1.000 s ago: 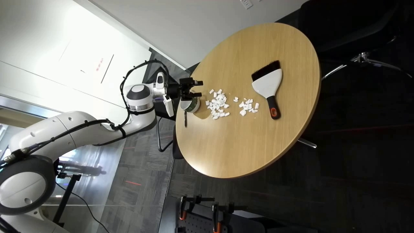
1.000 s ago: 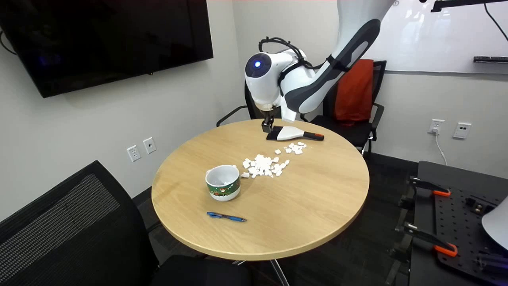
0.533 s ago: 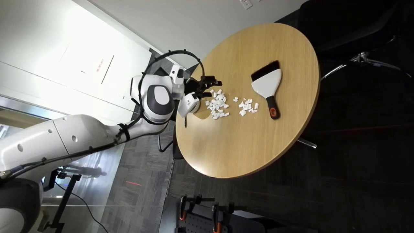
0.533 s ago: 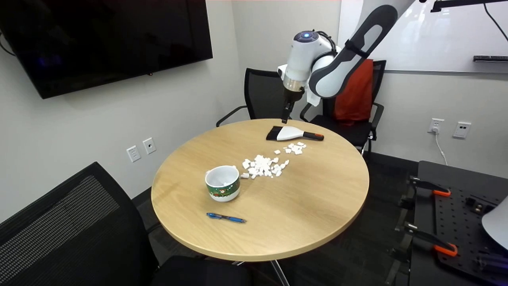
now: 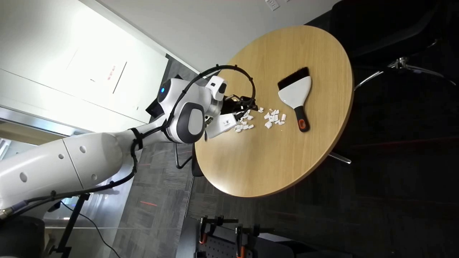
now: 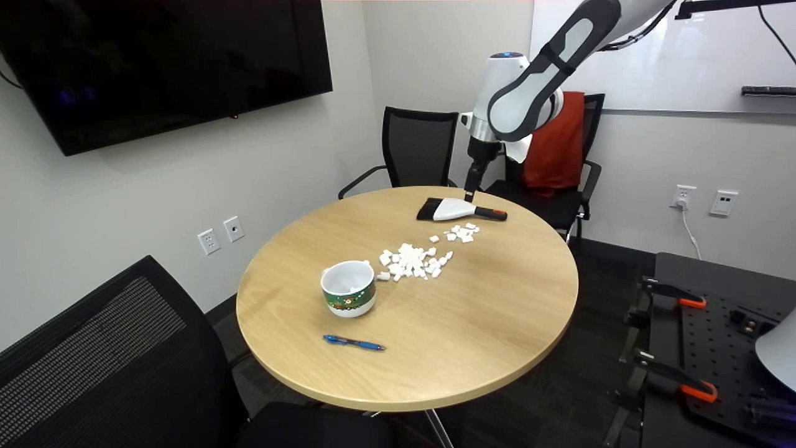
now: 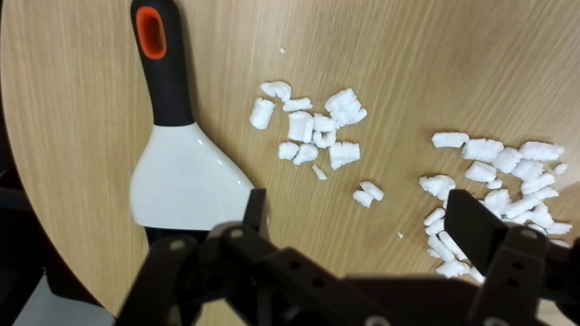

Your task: Use the pen to stir the contents of the mug, pour the contents of the mug on the table, then sweep them

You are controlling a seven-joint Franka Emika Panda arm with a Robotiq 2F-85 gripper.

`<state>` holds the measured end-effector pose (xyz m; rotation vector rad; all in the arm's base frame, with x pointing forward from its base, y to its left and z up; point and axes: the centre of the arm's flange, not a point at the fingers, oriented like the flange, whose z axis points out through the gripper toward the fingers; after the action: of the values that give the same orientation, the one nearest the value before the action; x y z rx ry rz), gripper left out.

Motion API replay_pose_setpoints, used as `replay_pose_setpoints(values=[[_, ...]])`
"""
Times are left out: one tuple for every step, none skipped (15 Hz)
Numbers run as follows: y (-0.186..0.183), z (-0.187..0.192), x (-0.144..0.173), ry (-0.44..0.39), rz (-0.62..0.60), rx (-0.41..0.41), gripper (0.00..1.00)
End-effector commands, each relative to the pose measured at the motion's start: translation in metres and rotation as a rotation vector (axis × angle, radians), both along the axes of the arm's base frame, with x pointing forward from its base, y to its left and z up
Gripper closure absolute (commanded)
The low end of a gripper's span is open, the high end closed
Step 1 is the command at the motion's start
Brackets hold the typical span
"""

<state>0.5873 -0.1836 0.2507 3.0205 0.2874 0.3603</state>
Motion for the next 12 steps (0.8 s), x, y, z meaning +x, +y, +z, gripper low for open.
replay_pose_setpoints(values=[[0.001,0.000,0.000,0.001,-0.001,-0.002,0.00],[0.003,0.001,0.001,0.001,0.001,-0.003,0.00],[0.005,0.001,0.002,0.001,0.004,-0.002,0.00],[-0.003,0.001,-0.001,0.003,-0.002,0.016,0.00],[-0.014,0.000,-0.005,-0.004,-0.027,0.025,0.00],[-0.025,-0.002,-0.011,-0.013,-0.038,0.035,0.00],[-0.035,-0.005,-0.016,-0.023,-0.052,0.039,0.00],[-0.046,-0.008,-0.021,-0.046,-0.069,0.033,0.00],[-0.057,-0.011,-0.026,-0.070,-0.079,0.026,0.00],[-0.069,-0.012,-0.031,-0.103,-0.094,0.010,0.00],[-0.082,-0.015,-0.036,-0.135,-0.106,-0.009,0.00],[-0.093,-0.017,-0.039,-0.172,-0.113,-0.039,0.00]])
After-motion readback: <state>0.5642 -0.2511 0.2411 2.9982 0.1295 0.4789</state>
